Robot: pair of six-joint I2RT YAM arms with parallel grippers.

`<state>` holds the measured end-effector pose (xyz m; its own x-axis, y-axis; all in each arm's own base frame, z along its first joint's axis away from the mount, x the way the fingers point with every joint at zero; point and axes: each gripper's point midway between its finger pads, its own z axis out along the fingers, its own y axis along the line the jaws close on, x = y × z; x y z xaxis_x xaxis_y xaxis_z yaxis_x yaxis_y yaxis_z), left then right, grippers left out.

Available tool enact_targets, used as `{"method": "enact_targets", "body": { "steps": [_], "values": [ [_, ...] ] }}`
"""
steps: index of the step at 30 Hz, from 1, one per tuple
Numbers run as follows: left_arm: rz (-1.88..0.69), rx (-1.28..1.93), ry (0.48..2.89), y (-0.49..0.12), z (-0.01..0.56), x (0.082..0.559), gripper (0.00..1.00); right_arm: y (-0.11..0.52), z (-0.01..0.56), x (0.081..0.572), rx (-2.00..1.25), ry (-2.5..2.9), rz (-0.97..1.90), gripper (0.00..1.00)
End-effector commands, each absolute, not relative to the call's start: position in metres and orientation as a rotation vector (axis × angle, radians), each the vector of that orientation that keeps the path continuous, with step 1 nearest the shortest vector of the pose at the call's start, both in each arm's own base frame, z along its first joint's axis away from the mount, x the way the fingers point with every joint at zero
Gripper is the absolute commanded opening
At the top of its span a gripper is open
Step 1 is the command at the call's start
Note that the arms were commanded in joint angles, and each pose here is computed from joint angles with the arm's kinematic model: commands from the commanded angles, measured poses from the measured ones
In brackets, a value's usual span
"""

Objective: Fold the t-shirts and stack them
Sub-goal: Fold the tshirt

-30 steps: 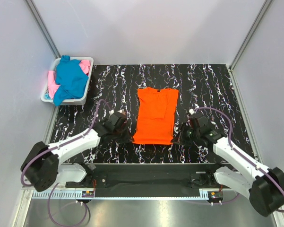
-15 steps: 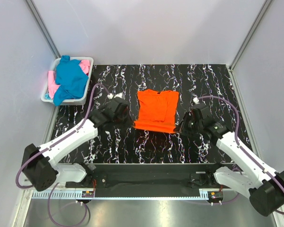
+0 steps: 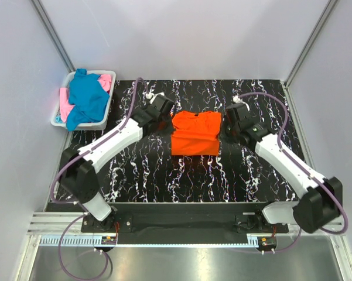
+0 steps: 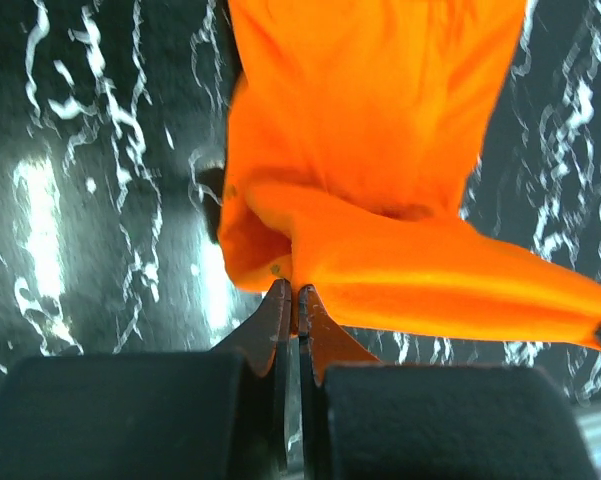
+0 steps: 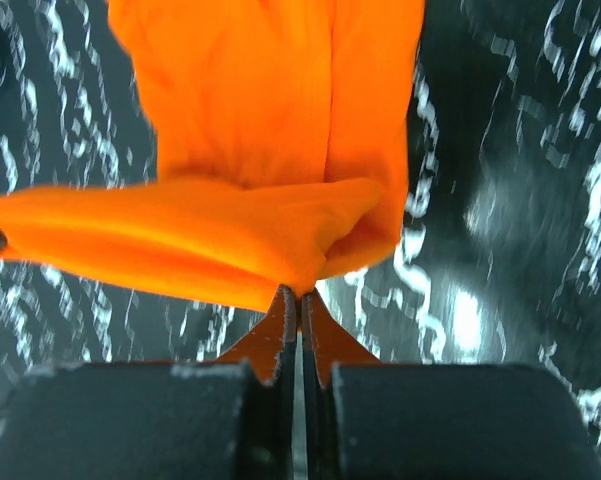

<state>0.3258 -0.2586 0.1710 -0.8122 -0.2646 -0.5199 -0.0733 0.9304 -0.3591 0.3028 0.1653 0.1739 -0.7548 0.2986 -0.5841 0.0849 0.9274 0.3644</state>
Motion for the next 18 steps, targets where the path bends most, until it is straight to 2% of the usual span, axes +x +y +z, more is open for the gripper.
{"method": "enact_targets", "body": {
  "steps": [1, 7, 12, 13, 14, 15, 17, 18],
  "values": [
    [-0.371, -0.263, 2.430, -0.243, 0.188, 0.362, 0.00, 0.150, 0.180, 0.342, 0.263, 2.355, 0.284, 0.00],
    [-0.331, -0.261, 2.458, -0.243, 0.167, 0.412, 0.00, 0.143, 0.174, 0.398, 0.288, 2.321, 0.264, 0.00],
    [-0.372, -0.205, 2.448, -0.259, 0.159, 0.465, 0.00, 0.147, 0.147, 0.451, 0.282, 2.337, 0.245, 0.00],
    [-0.351, -0.204, 2.490, -0.259, 0.132, 0.476, 0.01, 0.145, 0.143, 0.459, 0.286, 2.340, 0.238, 0.00],
    [-0.376, -0.187, 2.462, -0.265, 0.140, 0.490, 0.05, 0.145, 0.124, 0.469, 0.286, 2.372, 0.224, 0.00],
    [-0.387, -0.179, 2.474, -0.268, 0.130, 0.498, 0.09, 0.147, 0.129, 0.482, 0.286, 2.350, 0.237, 0.00],
    [-0.391, -0.186, 2.484, -0.269, 0.108, 0.521, 0.29, 0.141, 0.104, 0.500, 0.305, 2.380, 0.205, 0.00],
    [-0.405, -0.189, 2.478, -0.269, 0.103, 0.530, 0.53, 0.141, 0.111, 0.515, 0.312, 2.352, 0.211, 0.09]
  ]
}}
